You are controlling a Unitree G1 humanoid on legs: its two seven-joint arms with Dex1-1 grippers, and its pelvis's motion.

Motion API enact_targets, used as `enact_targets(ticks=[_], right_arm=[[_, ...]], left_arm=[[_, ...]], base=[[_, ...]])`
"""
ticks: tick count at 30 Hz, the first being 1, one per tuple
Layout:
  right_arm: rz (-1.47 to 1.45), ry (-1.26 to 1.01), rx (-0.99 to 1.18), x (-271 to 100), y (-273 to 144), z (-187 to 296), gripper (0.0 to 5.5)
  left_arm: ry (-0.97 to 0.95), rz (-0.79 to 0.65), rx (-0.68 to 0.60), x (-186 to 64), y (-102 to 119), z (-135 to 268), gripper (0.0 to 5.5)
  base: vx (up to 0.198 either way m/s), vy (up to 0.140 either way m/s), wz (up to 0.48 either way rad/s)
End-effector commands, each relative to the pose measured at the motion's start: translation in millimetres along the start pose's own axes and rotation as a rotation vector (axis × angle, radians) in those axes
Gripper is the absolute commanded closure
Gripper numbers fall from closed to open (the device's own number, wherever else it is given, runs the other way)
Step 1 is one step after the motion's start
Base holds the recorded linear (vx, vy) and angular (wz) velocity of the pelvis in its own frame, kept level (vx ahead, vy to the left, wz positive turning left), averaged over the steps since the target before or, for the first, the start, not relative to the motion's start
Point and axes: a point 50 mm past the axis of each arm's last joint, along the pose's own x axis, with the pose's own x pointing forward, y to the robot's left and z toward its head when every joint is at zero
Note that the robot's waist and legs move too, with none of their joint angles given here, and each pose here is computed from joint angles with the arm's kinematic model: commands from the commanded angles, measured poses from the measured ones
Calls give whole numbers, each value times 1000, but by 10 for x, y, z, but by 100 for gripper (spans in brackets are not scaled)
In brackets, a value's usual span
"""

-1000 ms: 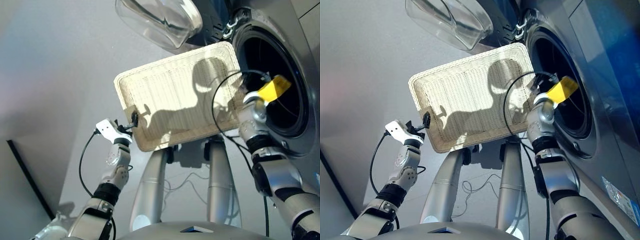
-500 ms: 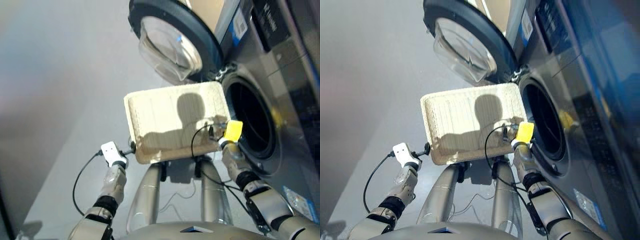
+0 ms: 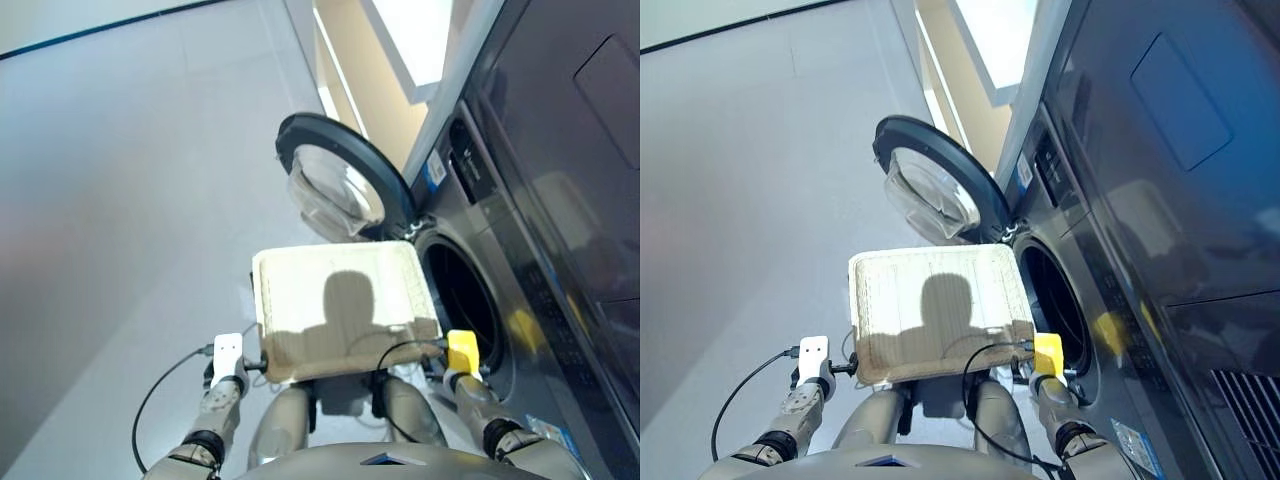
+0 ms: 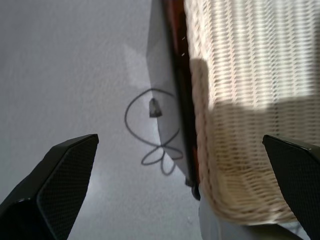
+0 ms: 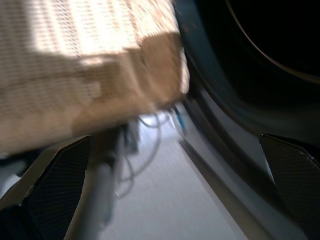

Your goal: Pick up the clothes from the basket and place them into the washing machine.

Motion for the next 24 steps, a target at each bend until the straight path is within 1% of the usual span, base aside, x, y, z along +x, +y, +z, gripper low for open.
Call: enact_targets(ticks=[1, 6, 9, 13, 20, 24], right_arm=[[6, 93, 38, -66, 18, -256, 0], [-35, 203, 219, -186, -30, -588, 0], [-45, 261, 227, -247, -48, -730, 0], [-60, 275, 210, -267, -62, -770, 0], [-36, 286, 168, -266, 7, -779, 0], [-21, 275, 145, -248, 47, -745, 0]], left_arm=[[30, 36, 31, -39, 158, -81, 0], [107, 41, -10, -146, 187, -326, 0], [139, 24, 2, -190, 153, -424, 0], [173, 17, 35, -235, 145, -516, 0], [224, 20, 32, -286, 127, -629, 0], [220, 5, 15, -279, 77, -624, 0]], base=[[87, 38, -1], [91, 42, -40], [0, 0, 0], [0, 0, 0], [0, 0, 0], [0, 0, 0]])
